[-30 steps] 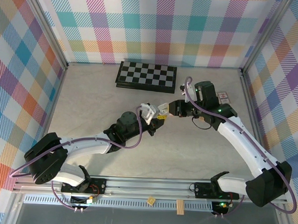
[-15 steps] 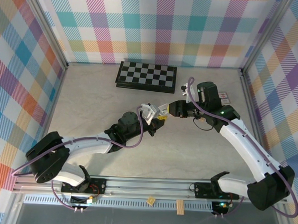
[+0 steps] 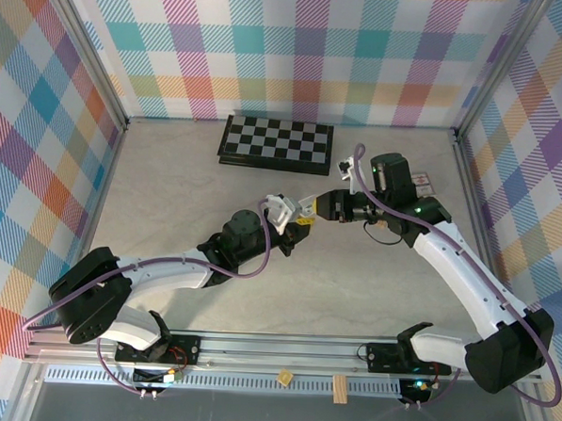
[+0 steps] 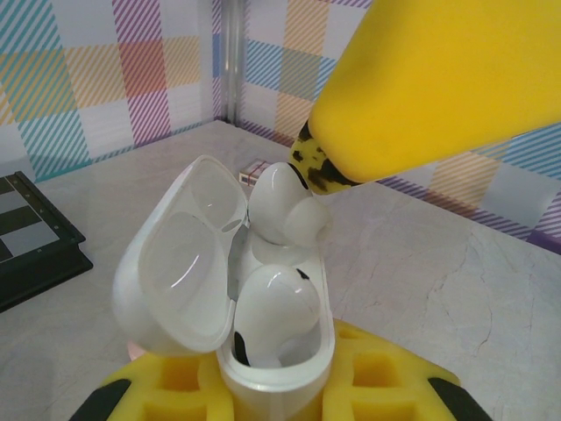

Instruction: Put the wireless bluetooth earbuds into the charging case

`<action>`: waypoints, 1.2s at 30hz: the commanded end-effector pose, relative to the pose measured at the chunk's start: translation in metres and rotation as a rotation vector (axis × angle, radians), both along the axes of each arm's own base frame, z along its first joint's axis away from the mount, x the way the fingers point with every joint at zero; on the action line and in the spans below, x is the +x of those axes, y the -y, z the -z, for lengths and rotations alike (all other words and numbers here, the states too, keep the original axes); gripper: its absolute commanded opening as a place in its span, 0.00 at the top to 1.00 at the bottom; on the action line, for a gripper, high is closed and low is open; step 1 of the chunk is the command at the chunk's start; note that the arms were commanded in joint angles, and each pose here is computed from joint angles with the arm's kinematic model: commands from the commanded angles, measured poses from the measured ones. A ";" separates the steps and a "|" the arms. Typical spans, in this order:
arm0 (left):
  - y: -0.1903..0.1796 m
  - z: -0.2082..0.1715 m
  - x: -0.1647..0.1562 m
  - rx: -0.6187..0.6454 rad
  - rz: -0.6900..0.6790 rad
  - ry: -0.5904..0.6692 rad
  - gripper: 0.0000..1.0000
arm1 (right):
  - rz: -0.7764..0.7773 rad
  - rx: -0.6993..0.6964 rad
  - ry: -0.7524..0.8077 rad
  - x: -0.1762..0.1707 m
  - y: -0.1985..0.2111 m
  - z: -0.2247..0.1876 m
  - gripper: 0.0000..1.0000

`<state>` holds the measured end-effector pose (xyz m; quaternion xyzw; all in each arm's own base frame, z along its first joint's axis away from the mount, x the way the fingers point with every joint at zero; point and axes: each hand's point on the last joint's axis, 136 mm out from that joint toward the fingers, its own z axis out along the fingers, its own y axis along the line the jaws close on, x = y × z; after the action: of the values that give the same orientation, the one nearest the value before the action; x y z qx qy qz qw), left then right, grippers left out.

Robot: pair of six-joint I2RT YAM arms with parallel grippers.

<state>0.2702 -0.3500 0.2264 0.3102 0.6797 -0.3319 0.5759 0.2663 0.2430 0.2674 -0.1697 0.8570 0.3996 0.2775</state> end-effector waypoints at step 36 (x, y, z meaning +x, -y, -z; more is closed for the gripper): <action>0.006 -0.030 -0.009 -0.089 0.044 0.049 0.88 | 0.156 -0.066 -0.006 0.004 0.035 0.008 0.39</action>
<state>0.2682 -0.3522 0.2290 0.3091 0.6759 -0.3435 0.5741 0.2695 0.2092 0.2694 -0.1188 0.8738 0.3531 0.3127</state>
